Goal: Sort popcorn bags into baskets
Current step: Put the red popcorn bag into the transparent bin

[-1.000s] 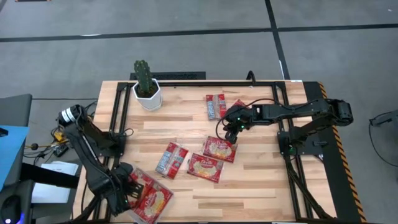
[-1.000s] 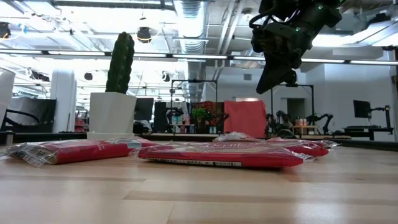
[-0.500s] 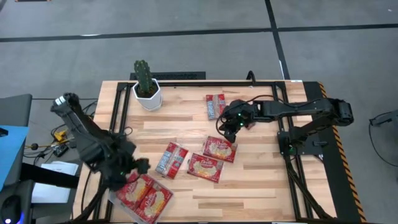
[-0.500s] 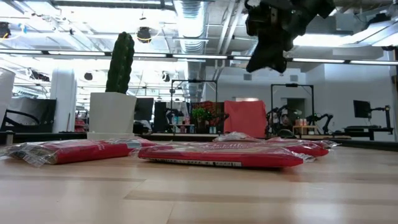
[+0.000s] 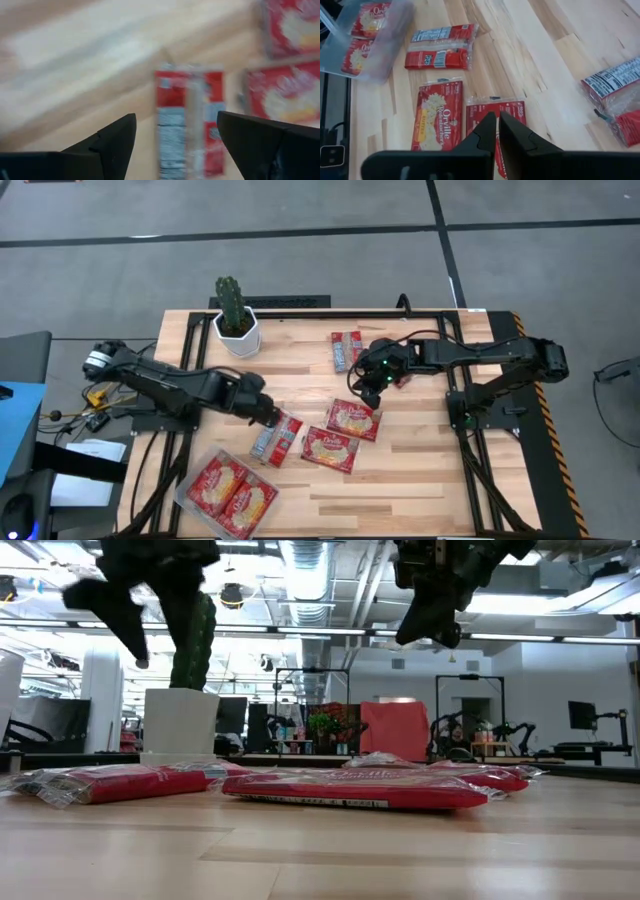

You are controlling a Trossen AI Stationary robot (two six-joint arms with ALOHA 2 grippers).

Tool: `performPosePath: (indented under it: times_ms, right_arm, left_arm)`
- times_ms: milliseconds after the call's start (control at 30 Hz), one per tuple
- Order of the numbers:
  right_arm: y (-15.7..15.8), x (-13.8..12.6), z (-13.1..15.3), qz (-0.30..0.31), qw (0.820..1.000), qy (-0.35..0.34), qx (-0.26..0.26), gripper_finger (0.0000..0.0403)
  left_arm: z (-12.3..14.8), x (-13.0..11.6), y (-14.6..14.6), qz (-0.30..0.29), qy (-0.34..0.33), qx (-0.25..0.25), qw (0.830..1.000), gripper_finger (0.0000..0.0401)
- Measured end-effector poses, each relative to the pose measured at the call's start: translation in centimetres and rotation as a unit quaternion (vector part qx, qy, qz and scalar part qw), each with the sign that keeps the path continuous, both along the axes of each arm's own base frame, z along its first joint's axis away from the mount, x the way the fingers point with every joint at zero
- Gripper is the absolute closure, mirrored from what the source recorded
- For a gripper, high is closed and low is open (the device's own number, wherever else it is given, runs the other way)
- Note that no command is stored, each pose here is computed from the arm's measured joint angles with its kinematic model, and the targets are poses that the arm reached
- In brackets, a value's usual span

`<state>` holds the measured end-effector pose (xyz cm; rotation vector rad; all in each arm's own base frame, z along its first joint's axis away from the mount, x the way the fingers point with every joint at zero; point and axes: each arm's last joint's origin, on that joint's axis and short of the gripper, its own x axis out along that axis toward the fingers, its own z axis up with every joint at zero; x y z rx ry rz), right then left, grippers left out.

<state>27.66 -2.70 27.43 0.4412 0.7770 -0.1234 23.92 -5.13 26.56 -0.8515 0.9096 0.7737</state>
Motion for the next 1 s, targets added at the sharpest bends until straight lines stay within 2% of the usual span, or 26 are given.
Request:
performPosePath:
  times_ms: [100, 267, 367, 500, 733, 900, 1000]
  right_arm:
    - [0.1, -0.1, -0.1, 0.001, 1.0, 0.009, 0.001, 0.0356]
    - [0.5, -0.2, -0.2, 0.009, 1.0, 0.015, 0.002, 0.0356]
    - [0.8, -0.1, -0.2, 0.015, 1.0, 0.014, 0.001, 0.0356]
    - [1.2, 0.0, -0.3, 0.016, 1.0, 0.015, -0.006, 0.0356]
    - [1.9, 0.5, -0.8, 0.022, 0.999, 0.019, -0.019, 0.0356]
    - [2.5, 0.6, -0.9, 0.032, 0.999, 0.019, -0.02, 0.0356]
    - [2.6, 1.0, -1.2, 0.033, 0.999, 0.02, -0.02, 0.0356]
  left_arm:
    - [-2.3, 0.2, 0.1, -0.019, -0.012, -0.042, 0.999, 0.0135]
    - [-6.4, -0.9, 0.3, 0.011, -0.002, -0.069, 0.998, 0.0135]
    - [-8.0, -0.9, 0.0, 0.001, -0.034, -0.098, 0.995, 0.0135]
    - [-9.5, -0.9, -0.2, 0.005, -0.074, -0.133, 0.988, 0.0135]
    - [-11.5, -2.4, -0.3, 0.03, -0.052, -0.14, 0.988, 0.0135]
    - [-12.3, -2.1, -0.5, 0.019, -0.127, -0.176, 0.976, 0.0137]
    - [-13.1, -2.2, -0.5, 0.033, -0.125, -0.183, 0.975, 0.0143]
